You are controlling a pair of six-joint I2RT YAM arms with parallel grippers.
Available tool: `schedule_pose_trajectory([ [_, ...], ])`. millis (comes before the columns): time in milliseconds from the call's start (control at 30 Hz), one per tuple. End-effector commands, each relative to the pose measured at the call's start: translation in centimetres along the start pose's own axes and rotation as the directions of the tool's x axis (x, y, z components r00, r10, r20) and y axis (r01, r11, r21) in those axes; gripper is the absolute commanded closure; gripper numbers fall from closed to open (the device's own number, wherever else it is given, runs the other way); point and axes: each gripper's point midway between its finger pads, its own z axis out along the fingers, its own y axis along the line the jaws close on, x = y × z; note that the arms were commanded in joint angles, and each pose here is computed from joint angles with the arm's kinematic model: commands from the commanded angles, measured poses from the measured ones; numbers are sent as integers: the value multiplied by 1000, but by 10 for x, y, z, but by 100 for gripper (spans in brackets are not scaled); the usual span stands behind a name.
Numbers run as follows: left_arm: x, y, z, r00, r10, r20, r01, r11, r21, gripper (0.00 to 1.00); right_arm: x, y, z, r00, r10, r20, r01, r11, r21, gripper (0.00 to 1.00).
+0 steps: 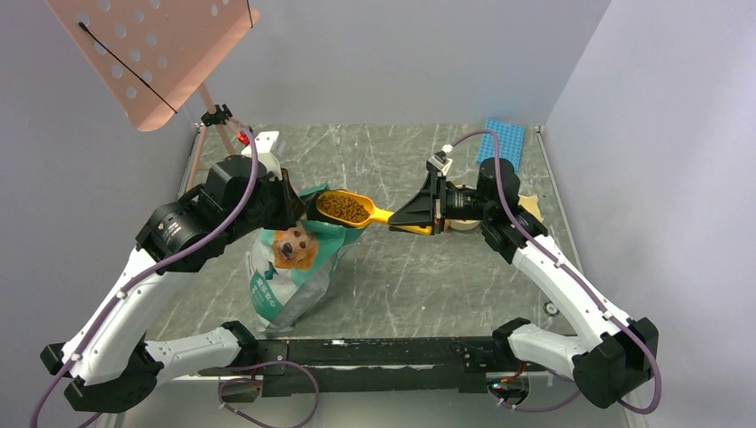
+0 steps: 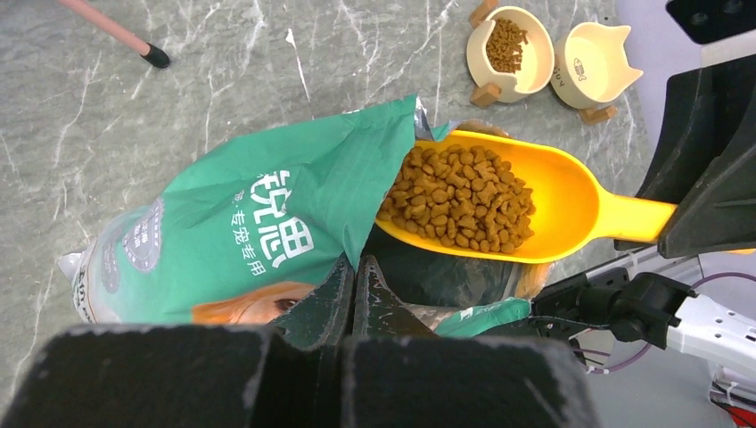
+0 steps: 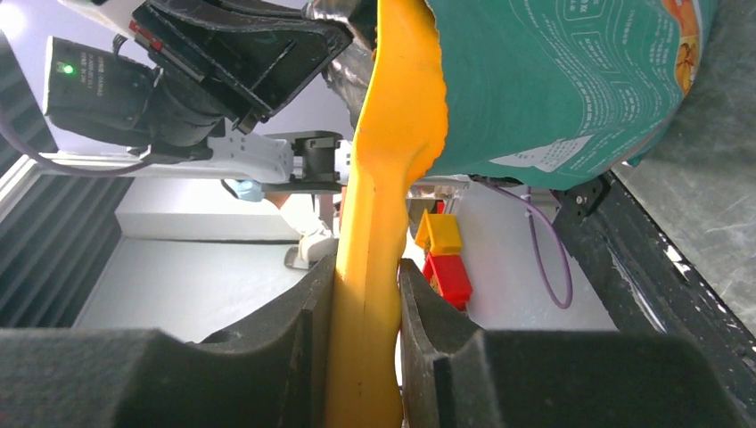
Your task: Serve the pet food
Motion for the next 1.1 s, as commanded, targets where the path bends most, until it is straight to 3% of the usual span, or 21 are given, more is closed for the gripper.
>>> schedule_pose_trajectory([
  [0,-28,-6,-19,992,-33,119,29,999,35,100,-4,20,-3,998,-57,27,60,993,-105,100],
  [300,-33,29,-25,986,-74,150,99,981,-165,100,14,33,-31,991,-130,26,132,986,-99,100],
  [567,-32,31,-19,986,-85,144,112,974,-196,100,19,48,-54,984,-150,91,164,972,-166,100],
  [867,-32,31,-21,987,-75,144,101,977,-186,100,-28,35,-94,946,-164,279,203,972,-119,100],
  [1067,-31,23,-27,988,-62,142,79,989,-122,100,-72,4,-136,872,-155,463,216,973,-80,100],
])
